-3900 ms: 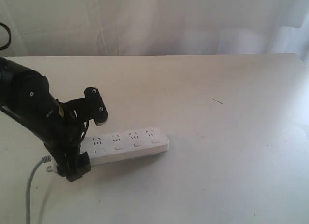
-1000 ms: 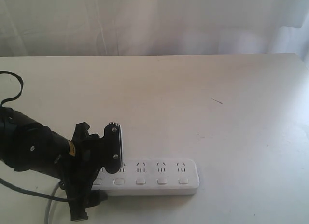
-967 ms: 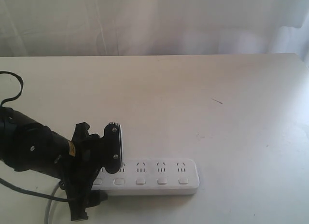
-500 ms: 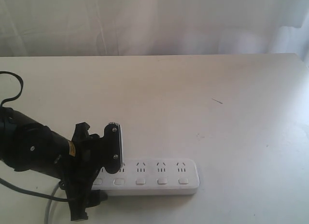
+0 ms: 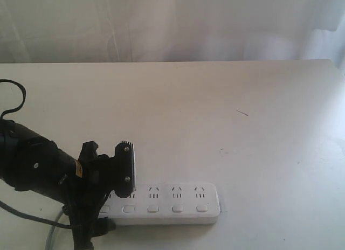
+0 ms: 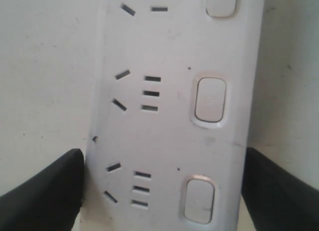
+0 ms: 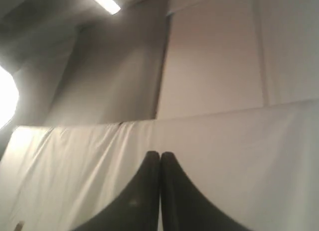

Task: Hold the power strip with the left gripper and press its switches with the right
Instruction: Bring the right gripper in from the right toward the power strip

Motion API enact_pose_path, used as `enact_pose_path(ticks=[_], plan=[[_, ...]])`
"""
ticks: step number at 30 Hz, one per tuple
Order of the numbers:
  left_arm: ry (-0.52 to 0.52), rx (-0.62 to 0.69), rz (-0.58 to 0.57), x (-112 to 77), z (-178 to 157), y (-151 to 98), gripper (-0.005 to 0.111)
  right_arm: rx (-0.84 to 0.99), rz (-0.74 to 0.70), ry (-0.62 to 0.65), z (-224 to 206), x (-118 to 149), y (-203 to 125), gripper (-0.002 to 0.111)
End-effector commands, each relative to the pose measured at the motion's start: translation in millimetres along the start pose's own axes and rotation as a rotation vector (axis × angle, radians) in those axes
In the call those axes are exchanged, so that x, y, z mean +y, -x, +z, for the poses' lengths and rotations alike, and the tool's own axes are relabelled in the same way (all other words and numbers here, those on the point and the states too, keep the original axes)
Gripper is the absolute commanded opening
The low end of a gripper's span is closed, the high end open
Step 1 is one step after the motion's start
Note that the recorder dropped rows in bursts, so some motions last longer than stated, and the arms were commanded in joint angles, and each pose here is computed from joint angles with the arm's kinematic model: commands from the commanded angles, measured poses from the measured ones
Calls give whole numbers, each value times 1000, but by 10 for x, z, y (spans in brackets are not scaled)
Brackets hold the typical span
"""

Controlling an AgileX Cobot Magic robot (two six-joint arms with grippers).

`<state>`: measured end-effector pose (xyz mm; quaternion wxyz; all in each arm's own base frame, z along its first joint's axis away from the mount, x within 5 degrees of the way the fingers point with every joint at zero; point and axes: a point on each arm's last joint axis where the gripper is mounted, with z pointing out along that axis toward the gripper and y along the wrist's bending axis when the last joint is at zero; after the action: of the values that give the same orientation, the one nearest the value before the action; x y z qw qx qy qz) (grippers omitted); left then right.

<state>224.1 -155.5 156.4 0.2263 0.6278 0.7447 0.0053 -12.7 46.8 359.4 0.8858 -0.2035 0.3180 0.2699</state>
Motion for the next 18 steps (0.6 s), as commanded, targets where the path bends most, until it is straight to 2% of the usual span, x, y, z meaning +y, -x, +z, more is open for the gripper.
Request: enact_pose_path(ticks=[1, 6, 10, 18], plan=[[-16, 15, -3, -23, -11, -33, 0, 342, -68, 247, 410, 59, 93, 0], [-39, 33, -3, -44, -12, -49, 0, 636, 14, 406, 753, -93, 11, 0], [-50, 41, -3, -54, -12, -57, 0, 714, 156, 523, 880, -178, -149, 0], [-50, 41, -3, -54, -12, -57, 0, 794, 259, 489, 992, -403, -486, 0]])
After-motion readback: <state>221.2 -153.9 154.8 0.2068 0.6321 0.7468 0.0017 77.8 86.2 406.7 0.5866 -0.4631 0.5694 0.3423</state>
